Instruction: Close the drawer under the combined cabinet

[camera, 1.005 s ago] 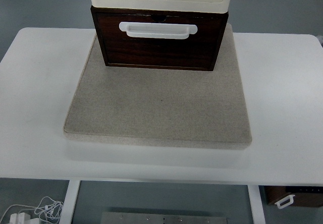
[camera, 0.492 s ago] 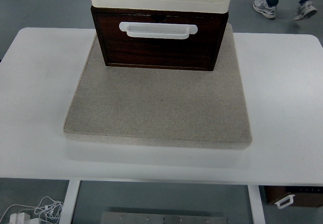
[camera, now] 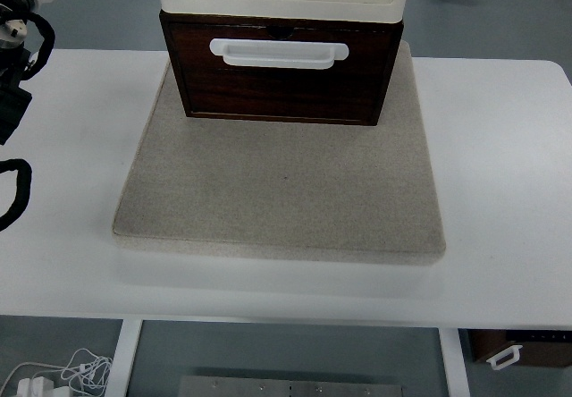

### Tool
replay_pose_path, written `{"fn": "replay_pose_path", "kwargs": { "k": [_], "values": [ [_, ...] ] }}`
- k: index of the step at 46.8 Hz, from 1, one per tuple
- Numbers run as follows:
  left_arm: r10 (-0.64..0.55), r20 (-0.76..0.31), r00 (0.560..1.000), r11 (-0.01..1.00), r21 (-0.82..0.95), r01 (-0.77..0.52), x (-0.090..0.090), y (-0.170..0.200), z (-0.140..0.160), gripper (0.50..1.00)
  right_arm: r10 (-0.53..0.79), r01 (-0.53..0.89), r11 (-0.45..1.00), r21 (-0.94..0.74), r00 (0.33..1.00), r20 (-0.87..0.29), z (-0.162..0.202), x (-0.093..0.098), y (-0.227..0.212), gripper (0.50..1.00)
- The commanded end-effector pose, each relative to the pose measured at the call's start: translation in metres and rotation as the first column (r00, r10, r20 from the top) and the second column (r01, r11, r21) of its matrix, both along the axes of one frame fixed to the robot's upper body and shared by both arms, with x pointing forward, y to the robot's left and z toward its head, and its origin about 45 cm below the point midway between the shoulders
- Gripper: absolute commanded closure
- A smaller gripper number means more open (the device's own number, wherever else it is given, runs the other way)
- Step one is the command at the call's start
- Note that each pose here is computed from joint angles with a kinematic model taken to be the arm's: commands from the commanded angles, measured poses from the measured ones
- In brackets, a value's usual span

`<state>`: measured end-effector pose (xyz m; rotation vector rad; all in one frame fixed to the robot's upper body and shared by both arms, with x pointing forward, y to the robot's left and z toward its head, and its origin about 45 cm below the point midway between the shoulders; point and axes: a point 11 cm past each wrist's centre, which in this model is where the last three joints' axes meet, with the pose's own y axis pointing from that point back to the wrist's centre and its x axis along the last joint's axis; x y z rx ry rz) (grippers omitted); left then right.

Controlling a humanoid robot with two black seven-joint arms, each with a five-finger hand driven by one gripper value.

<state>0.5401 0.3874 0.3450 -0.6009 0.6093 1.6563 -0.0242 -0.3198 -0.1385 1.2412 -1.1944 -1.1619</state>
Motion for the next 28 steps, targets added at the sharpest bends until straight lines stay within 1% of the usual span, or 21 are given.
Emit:
{"fn": "replay_pose_path", "kwargs": {
  "k": [1,6,13,17,21,28],
  "values": [
    [-0.006,-0.027,1.000,1.000,-0.029,0.005,0.000,-0.008,-0.016,0.500,0.000,0.000,1.000,0.000,1.000,0.000,0.000,0.000,0.000,0.548],
    [-0.031,-0.055,0.998,0.999,-0.046,0.029,-0.001,-0.023,-0.034,0.500,0.001,-0.001,1.000,-0.001,1.000,0.000,0.000,0.000,0.000,0.548],
    [-0.054,-0.073,0.996,0.997,-0.062,0.050,-0.001,-0.038,-0.046,0.500,0.001,-0.001,1.000,0.000,1.000,0.000,0.000,0.000,0.000,0.548],
    [-0.056,-0.073,0.996,0.996,-0.079,0.051,-0.001,-0.041,-0.048,0.500,0.001,-0.001,1.000,0.000,1.000,-0.002,0.000,-0.001,0.000,0.548],
    [-0.059,-0.086,0.995,0.992,-0.113,0.049,-0.004,-0.043,-0.061,0.500,0.002,-0.002,1.000,0.000,1.000,-0.004,0.000,-0.002,0.000,0.548],
    [-0.064,-0.094,0.994,0.991,-0.127,0.051,-0.007,-0.044,-0.070,0.500,-0.004,0.004,1.000,0.005,1.000,-0.004,0.000,-0.003,0.001,0.548]
  ]
}}
